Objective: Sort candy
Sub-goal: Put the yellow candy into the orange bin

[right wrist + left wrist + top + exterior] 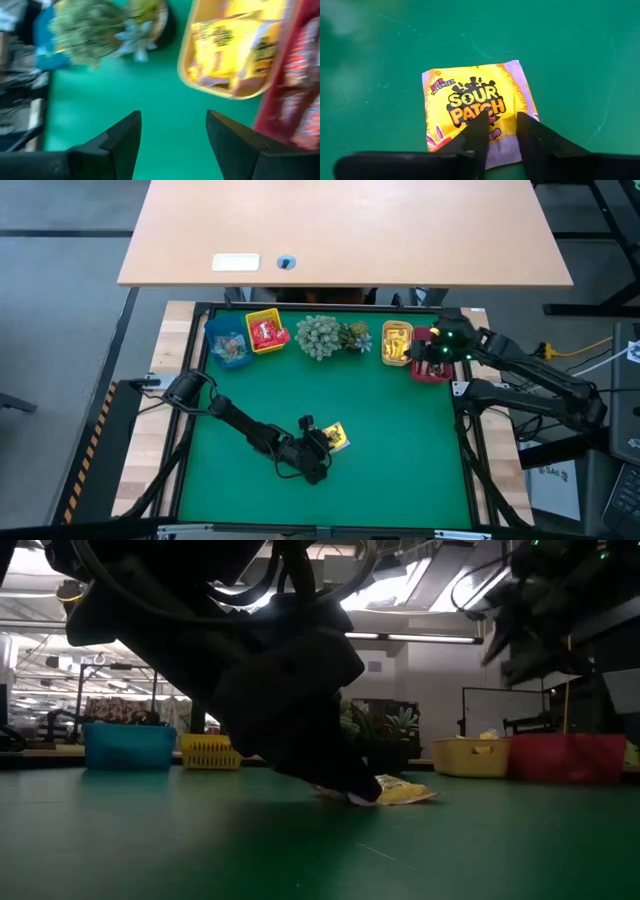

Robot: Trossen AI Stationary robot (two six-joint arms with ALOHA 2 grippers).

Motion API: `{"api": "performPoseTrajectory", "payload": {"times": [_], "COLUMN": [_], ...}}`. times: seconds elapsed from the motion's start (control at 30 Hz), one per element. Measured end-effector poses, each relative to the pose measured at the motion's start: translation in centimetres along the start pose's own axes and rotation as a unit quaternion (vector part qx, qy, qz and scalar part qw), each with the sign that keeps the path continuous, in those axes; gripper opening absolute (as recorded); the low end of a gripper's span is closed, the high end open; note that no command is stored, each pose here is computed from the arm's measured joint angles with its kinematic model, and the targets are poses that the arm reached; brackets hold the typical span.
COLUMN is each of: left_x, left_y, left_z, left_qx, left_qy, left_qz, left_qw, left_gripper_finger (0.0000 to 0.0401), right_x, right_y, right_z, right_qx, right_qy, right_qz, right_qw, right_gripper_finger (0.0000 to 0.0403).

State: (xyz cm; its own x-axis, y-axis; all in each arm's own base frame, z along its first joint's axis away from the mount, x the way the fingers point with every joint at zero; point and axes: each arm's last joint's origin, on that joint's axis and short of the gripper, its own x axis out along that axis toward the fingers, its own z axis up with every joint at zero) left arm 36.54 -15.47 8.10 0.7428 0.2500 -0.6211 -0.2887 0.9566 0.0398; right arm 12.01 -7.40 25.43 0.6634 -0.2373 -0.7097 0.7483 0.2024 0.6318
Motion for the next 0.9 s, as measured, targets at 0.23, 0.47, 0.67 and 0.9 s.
{"api": "performPoseTrajectory", "payload": {"times": [0.23, 0.47, 0.67, 0.9], "left_x": [0.0, 0.1, 0.1, 0.1], "left_y": [0.0, -0.1, -0.5, -0.8], "left_z": [-0.1, 0.1, 0.5, 1.1], "left_qx": [0.000, -0.008, -0.027, -0.050], "left_qy": [0.001, -0.009, -0.031, -0.063], "left_qz": [0.000, -0.009, -0.030, -0.052], "left_qw": [1.000, 1.000, 0.999, 0.995], "left_gripper_finger": [0.0031, 0.0003, 0.0000, 0.0000], "right_x": [-0.8, -0.3, 0.8, 3.1], "right_y": [1.5, 3.5, 5.6, 7.4], "right_z": [-1.3, -4.0, -7.2, -12.0], "right_qx": [-0.021, -0.063, -0.137, -0.243], "right_qy": [0.032, 0.073, 0.097, 0.124], "right_qz": [0.075, 0.101, 0.125, 0.124], "right_qw": [0.996, 0.990, 0.978, 0.954], "right_gripper_finger": [0.0223, 0.0223, 0.0223, 0.0223]}}
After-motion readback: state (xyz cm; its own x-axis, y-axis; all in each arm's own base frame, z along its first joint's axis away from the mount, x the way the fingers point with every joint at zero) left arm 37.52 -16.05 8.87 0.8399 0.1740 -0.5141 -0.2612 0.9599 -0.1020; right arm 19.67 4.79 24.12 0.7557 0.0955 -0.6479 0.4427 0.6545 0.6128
